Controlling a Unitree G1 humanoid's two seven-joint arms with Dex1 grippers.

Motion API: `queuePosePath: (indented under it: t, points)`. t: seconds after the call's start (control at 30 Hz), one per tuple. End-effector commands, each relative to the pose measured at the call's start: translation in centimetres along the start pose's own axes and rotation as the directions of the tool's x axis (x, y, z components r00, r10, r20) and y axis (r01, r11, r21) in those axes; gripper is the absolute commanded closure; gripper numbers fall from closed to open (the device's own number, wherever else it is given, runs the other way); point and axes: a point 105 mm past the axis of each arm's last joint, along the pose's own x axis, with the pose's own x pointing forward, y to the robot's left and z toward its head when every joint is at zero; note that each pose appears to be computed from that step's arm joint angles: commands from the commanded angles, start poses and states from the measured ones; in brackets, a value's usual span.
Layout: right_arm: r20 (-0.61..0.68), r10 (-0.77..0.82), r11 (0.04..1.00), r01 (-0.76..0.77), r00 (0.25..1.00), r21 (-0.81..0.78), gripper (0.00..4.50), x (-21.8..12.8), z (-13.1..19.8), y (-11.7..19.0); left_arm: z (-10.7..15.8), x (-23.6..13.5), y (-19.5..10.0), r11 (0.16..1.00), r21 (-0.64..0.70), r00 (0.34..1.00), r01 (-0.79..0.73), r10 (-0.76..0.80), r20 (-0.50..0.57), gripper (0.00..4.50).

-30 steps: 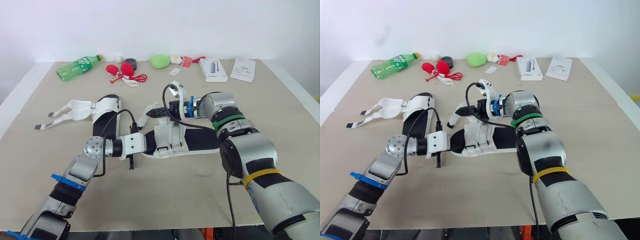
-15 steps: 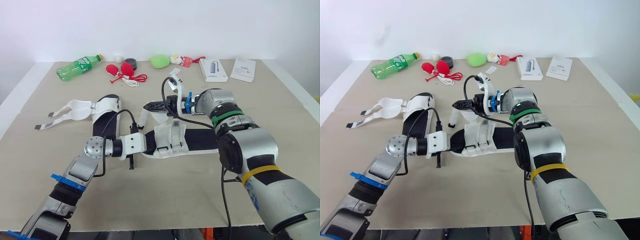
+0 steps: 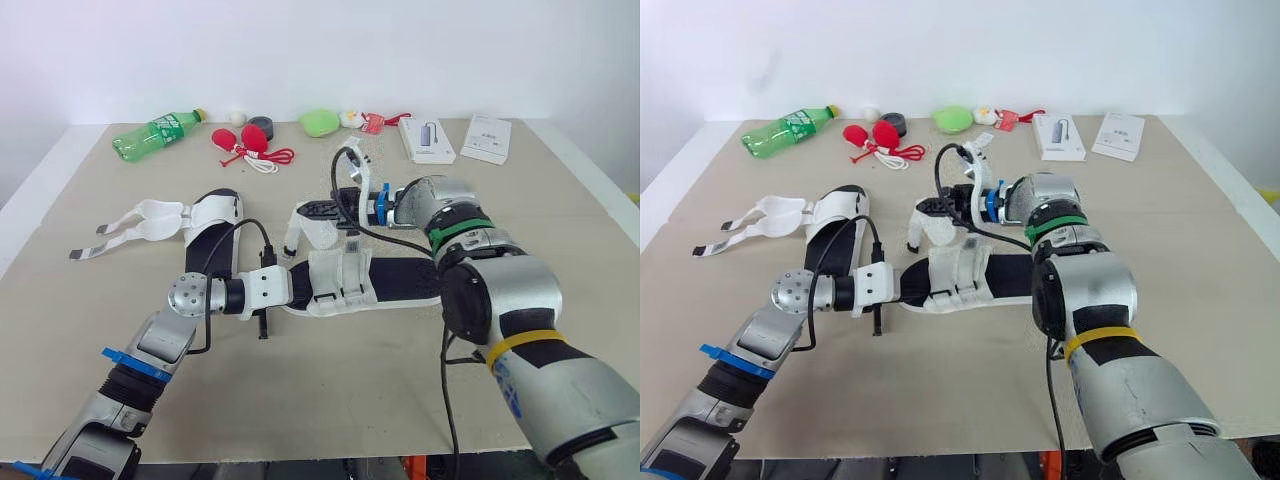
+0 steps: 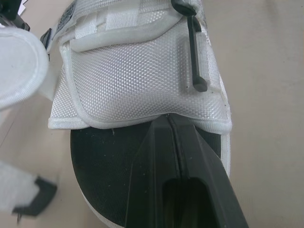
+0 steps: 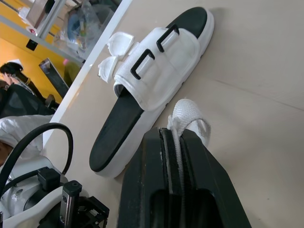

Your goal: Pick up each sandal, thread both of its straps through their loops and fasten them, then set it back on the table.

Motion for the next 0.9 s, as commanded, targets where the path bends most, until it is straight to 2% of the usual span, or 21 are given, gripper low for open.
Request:
queuePosePath:
  t: [0.03, 0.1, 0.2, 0.27, 0.4, 0.53, 0.67, 0.73, 0.9]
  points:
    - [0.105, 0.161, 0.944, -0.122, 0.981, -0.307, 4.45, -1.0, 4.3, 3.4, -1.1, 0.8, -2.1, 0.996, -0.036, 0.996, 0.076, -0.077, -0.033, 4.5]
    - [0.08, 0.21, 0.844, -0.139, 0.974, -0.518, 4.45, -1.2, 3.8, 3.8, -1.2, 0.7, -2.1, 0.996, -0.036, 0.996, 0.076, -0.078, -0.035, 4.5]
    - [0.061, 0.293, 0.599, -0.133, 0.954, -0.789, 4.45, -1.9, 2.2, 5.3, -1.2, 0.6, -2.1, 0.996, -0.037, 0.996, 0.077, -0.078, -0.038, 4.5]
    - [0.046, 0.337, 0.446, -0.117, 0.94, -0.887, 4.45, -2.6, 0.9, 6.4, -1.3, 0.5, -2.1, 0.996, -0.037, 0.996, 0.079, -0.08, -0.04, 4.5]
    - [-0.072, 0.34, 0.061, -0.098, 0.938, -0.993, 4.45, -3.8, -2.7, 6.9, -1.3, 0.6, -2.1, 0.996, -0.038, 0.996, 0.084, -0.086, -0.039, 4.5]
    - [-0.181, 0.311, -0.371, -0.056, 0.933, -0.927, 4.45, -5.1, -5.5, 6.8, -1.3, 0.7, -1.9, 0.996, -0.035, 0.995, 0.085, -0.086, -0.04, 4.5]
    - [-0.29, 0.232, -0.63, -0.083, 0.928, -0.772, 4.45, -5.3, -7.7, 5.9, -1.3, 0.6, -1.7, 0.996, -0.03, 0.995, 0.087, -0.088, -0.042, 4.5]
    - [-0.344, 0.187, -0.708, -0.117, 0.92, -0.697, 4.45, -5.4, -8.3, 5.5, -1.3, 0.7, -1.8, 0.996, -0.029, 0.995, 0.09, -0.091, -0.04, 4.5]
    - [-0.397, 0.081, -0.796, -0.18, 0.914, -0.577, 4.45, -4.8, -7.9, 5.3, -1.1, 0.8, -1.8, 0.995, -0.033, 0.995, 0.097, -0.098, -0.034, 4.5]
